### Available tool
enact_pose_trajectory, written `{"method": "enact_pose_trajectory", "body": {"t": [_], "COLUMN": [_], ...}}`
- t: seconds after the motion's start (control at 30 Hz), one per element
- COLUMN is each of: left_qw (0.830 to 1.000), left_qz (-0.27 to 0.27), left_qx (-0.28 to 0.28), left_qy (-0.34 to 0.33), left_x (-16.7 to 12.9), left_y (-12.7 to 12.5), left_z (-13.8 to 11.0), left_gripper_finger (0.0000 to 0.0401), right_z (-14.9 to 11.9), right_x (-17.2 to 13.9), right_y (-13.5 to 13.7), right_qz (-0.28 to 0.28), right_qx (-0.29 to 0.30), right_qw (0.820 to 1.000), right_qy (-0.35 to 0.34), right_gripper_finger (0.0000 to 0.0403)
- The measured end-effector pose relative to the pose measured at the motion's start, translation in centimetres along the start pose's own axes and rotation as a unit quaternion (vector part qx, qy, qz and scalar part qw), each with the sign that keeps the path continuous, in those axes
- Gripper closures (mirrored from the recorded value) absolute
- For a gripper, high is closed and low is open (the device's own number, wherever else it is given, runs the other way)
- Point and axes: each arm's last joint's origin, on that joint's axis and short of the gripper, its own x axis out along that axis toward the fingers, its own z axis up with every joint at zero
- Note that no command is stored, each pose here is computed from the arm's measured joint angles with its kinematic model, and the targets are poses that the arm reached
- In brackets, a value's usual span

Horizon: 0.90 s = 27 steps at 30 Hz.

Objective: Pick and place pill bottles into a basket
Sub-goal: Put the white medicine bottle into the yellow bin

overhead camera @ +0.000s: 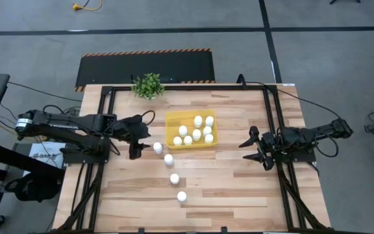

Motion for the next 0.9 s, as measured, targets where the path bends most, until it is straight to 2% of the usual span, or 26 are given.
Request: {"method": "enact_pose_trajectory", "body": {"t": [0.07, 0.53, 0.9], "left_qw": [1.000, 0.997, 0.996], "left_qz": [-0.002, 0.013, 0.016], "left_qx": [-0.001, -0.039, -0.044], "left_qy": [0.011, 0.060, 0.076], "left_x": [0.6, 5.2, 6.5], "left_y": [0.0, 0.2, 0.6], "left_z": [-0.6, -0.3, -0.3], "left_gripper_finger": [0.0184, 0.0184, 0.0184], "right_z": [0.0, 0.0, 0.0], "right_x": [0.0, 0.0, 0.0], "right_y": [0.0, 0.0, 0.0], "right_qz": [0.000, 0.000, 0.000], "right_qx": [0.000, 0.000, 0.000], "right_qw": [1.000, 1.000, 1.000], "right_qy": [0.000, 0.003, 0.002], "right_gripper_finger": [0.0177, 0.0177, 0.0177]}}
